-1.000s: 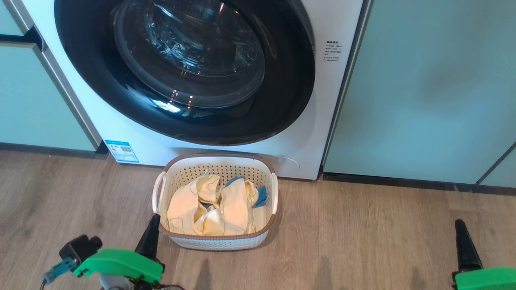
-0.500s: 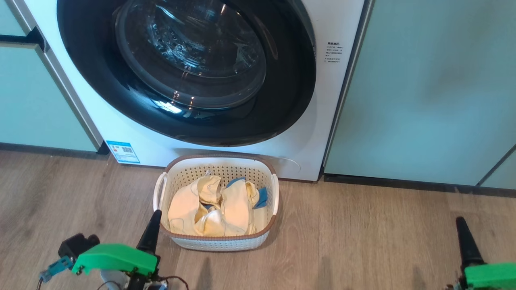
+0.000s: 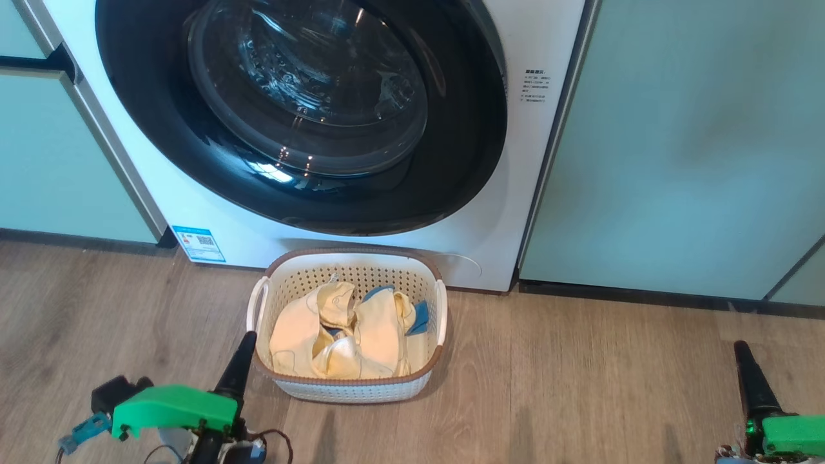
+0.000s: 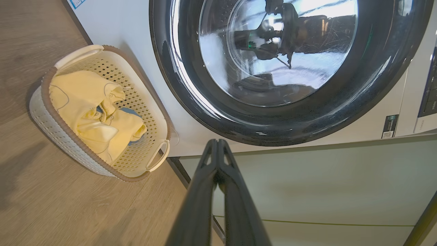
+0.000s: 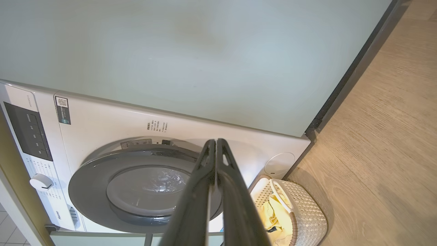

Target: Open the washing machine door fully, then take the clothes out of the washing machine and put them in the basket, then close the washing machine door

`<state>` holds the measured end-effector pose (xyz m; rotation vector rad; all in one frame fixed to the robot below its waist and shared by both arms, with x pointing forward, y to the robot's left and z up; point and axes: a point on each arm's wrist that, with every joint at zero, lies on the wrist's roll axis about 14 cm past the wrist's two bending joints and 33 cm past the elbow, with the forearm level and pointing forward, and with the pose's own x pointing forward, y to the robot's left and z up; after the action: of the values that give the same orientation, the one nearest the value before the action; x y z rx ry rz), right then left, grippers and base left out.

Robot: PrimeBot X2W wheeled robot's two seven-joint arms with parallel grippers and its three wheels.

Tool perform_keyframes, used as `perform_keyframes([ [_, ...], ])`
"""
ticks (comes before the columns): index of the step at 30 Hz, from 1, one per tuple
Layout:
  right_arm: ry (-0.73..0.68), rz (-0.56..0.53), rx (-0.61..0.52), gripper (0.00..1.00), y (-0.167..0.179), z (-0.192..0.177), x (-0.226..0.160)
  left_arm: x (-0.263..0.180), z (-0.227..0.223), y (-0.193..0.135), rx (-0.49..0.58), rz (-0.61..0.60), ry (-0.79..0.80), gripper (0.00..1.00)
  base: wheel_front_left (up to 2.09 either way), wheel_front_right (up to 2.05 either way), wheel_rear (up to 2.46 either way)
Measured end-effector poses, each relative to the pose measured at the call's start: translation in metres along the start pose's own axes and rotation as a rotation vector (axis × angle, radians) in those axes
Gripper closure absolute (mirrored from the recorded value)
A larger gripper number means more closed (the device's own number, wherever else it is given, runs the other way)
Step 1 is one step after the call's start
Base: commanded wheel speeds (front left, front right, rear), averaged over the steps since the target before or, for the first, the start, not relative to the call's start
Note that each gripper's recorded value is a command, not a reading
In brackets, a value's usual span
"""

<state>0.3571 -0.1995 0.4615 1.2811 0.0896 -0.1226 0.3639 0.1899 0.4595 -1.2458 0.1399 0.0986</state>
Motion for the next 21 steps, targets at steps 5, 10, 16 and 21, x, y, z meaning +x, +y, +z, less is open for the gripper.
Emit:
perform_keyframes([
  [5,0.001,0.003,0.055,1.00,0.001,0.001,0.001,0.000,0.000,-0.001,-0.058,-0.004,0.005,1.00,0.00,0.00,0.00],
  [10,0.003,0.024,0.110,1.00,0.009,0.002,0.007,0.004,0.001,-0.009,-0.116,-0.031,0.006,1.00,0.00,0.00,0.00],
  [16,0.009,0.035,0.176,1.00,0.012,0.003,0.009,0.003,0.000,-0.009,-0.186,-0.034,0.014,1.00,0.00,0.00,0.00],
  [21,0.008,0.030,0.221,1.00,0.010,0.004,0.009,0.005,0.001,-0.012,-0.233,-0.045,0.017,1.00,0.00,0.00,0.00],
])
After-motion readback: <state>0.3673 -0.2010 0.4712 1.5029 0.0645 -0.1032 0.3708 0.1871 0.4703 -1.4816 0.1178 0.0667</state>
